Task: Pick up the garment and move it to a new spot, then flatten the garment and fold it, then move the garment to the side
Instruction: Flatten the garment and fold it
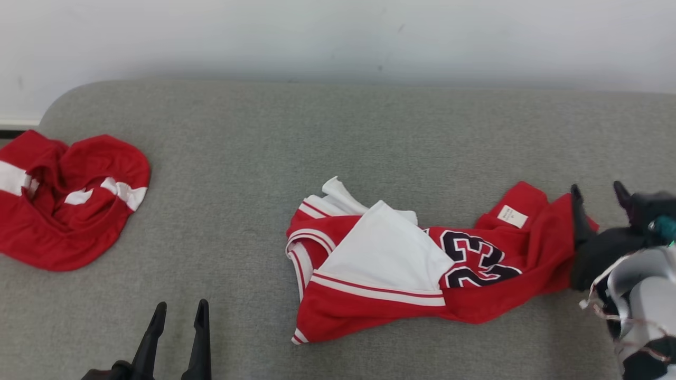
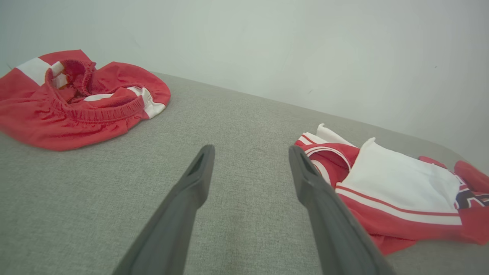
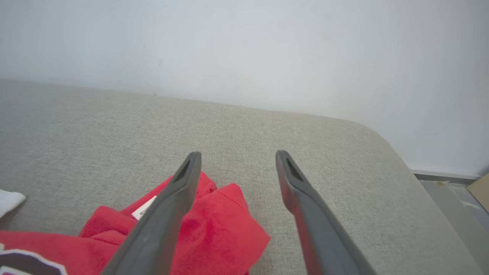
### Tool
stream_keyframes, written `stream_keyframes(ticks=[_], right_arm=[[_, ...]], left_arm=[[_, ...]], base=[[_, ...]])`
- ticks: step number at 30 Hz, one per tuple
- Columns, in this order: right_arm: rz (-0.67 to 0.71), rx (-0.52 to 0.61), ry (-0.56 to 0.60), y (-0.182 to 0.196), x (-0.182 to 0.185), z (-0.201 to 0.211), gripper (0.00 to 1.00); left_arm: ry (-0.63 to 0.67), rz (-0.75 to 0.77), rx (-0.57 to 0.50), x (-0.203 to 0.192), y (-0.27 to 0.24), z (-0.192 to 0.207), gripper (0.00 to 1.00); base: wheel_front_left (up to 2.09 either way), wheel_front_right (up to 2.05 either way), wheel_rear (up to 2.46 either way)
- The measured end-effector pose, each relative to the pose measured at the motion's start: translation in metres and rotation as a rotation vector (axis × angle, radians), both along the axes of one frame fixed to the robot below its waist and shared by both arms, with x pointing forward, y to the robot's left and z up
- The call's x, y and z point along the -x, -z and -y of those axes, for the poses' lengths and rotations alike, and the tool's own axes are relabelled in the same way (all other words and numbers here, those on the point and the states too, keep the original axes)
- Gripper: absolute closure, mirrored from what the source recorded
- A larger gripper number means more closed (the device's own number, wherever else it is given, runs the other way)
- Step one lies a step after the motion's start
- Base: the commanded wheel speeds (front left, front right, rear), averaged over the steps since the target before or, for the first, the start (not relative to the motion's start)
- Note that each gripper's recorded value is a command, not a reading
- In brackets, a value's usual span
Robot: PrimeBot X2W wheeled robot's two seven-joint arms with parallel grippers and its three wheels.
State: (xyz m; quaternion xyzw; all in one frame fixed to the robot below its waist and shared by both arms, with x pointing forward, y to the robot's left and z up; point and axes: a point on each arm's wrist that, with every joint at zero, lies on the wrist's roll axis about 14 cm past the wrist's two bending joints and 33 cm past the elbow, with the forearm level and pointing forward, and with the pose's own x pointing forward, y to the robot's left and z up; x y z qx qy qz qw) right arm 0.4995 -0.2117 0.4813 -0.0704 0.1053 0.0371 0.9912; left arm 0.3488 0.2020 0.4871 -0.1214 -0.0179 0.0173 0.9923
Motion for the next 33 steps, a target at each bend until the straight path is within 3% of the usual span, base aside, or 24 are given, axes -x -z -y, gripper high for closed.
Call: stream_keyframes(ticks=[10, 17, 33], right_arm=[[0.151, -0.053, -0.077, -0.004, 0.079, -0.017, 0.00], [0.189, -0.073, -0.054, -0.004, 0.125, -0.016, 0.00], [0.246, -0.112, -0.025, -0.014, 0.158, -0.023, 0.00]], left_arm=[[0.040, 0.014, 0.004, 0.005, -0.004, 0.012, 0.00], [0.075, 0.040, 0.008, 0.011, -0.011, 0.023, 0.00], [0.098, 0.060, 0.019, 0.023, -0.017, 0.031, 0.00]], base=[[0.00, 0.00, 0.00], [0.00, 0.00, 0.00], [0.00, 0.00, 0.00]])
